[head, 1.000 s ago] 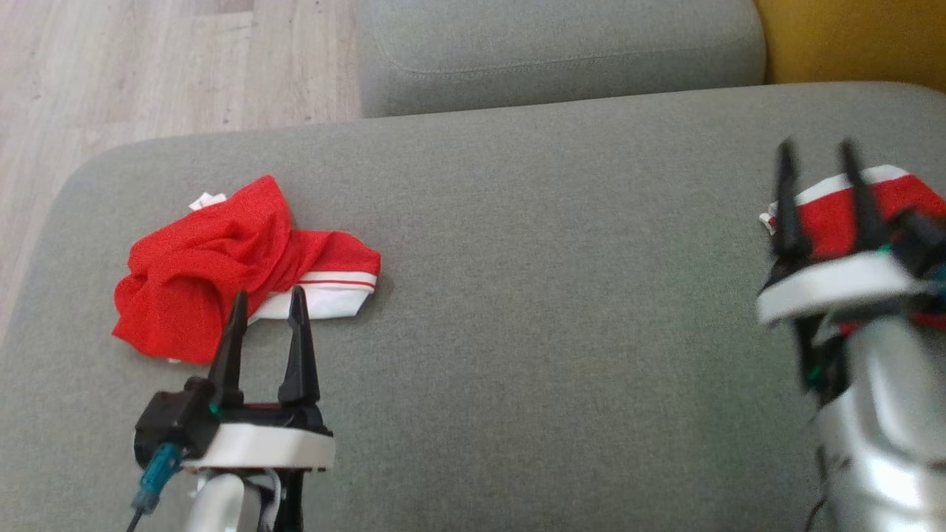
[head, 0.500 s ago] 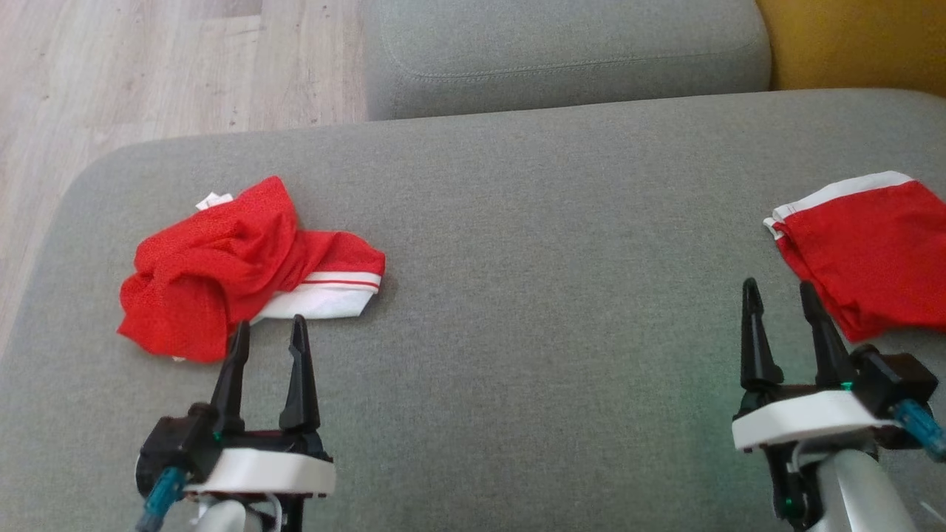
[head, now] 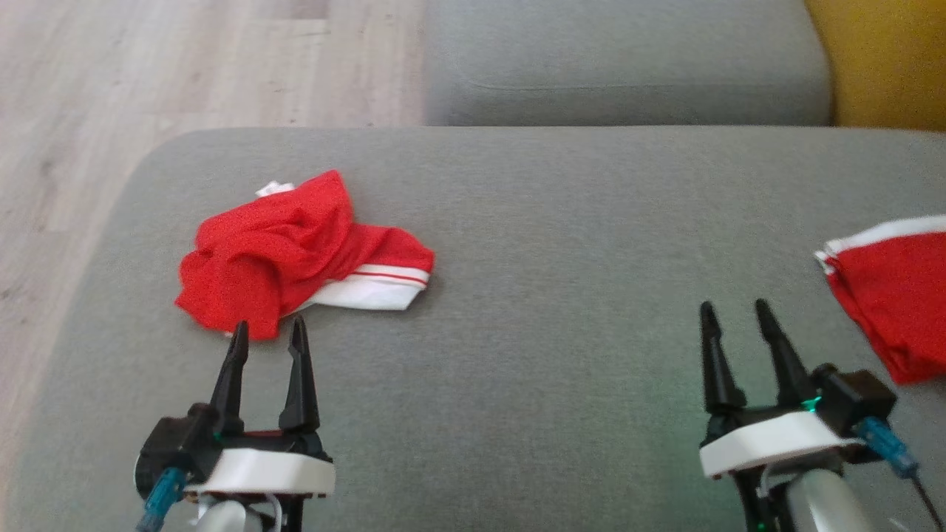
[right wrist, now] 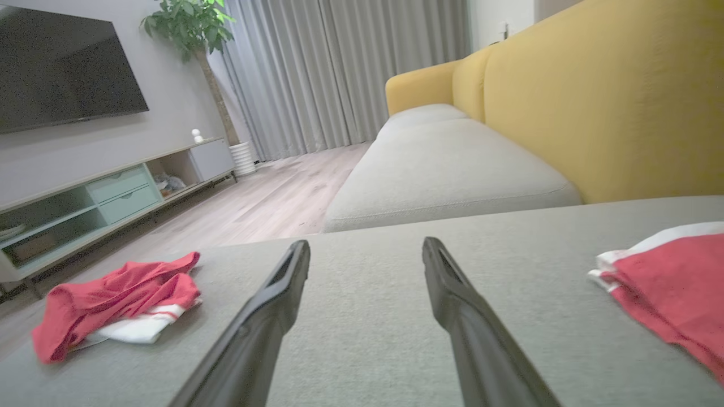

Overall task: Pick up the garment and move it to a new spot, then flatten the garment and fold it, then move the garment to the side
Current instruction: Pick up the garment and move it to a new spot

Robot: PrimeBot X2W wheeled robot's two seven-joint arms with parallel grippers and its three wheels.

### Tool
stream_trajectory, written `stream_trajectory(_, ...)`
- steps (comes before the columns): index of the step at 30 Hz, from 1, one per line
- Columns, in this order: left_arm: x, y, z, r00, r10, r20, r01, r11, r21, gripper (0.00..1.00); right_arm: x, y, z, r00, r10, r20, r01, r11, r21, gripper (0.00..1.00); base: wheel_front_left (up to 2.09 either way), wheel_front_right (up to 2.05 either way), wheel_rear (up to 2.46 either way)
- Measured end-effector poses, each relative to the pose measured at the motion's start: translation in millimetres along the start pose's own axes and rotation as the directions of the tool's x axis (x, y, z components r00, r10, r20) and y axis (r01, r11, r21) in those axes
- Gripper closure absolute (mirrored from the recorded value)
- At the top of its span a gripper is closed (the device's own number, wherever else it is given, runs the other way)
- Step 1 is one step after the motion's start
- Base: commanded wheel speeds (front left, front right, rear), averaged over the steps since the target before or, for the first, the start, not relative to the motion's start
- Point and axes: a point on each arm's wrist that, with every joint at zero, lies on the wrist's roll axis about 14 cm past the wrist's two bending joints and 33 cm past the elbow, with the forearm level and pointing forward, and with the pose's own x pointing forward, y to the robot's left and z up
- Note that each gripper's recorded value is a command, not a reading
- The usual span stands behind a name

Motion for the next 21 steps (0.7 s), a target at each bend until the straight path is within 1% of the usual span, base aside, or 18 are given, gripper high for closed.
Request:
stream_trajectory(5, -15, 21, 6, 0.998, 0.067, 0.017, -0.067, 0.998, 0.015, 0.0, 8, 33, -7, 0.995, 0.097, -0.02, -0.097, 0.995, 0.019, 0.0, 0.0, 0.0, 0.0)
stream_trajectory(9, -34, 39, 4, 0.991, 0.131, 0.012, -0.131, 0.991, 0.013, 0.0, 14, 57, -9, 0.985, 0.171, -0.028, -0.171, 0.985, 0.019, 0.0, 0.0, 0.0, 0.0)
stream_trajectory(16, -59, 61, 10, 0.976, 0.214, 0.037, -0.215, 0.977, 0.009, 0.0, 19, 87, -16, 0.966, 0.255, -0.048, -0.253, 0.967, 0.04, 0.0, 0.0, 0.0, 0.0)
stream_trajectory(21, -68, 70, 13, 0.969, 0.244, 0.048, -0.246, 0.969, 0.024, 0.0, 22, 103, -18, 0.953, 0.299, -0.054, -0.296, 0.954, 0.05, 0.0, 0.0, 0.0, 0.0)
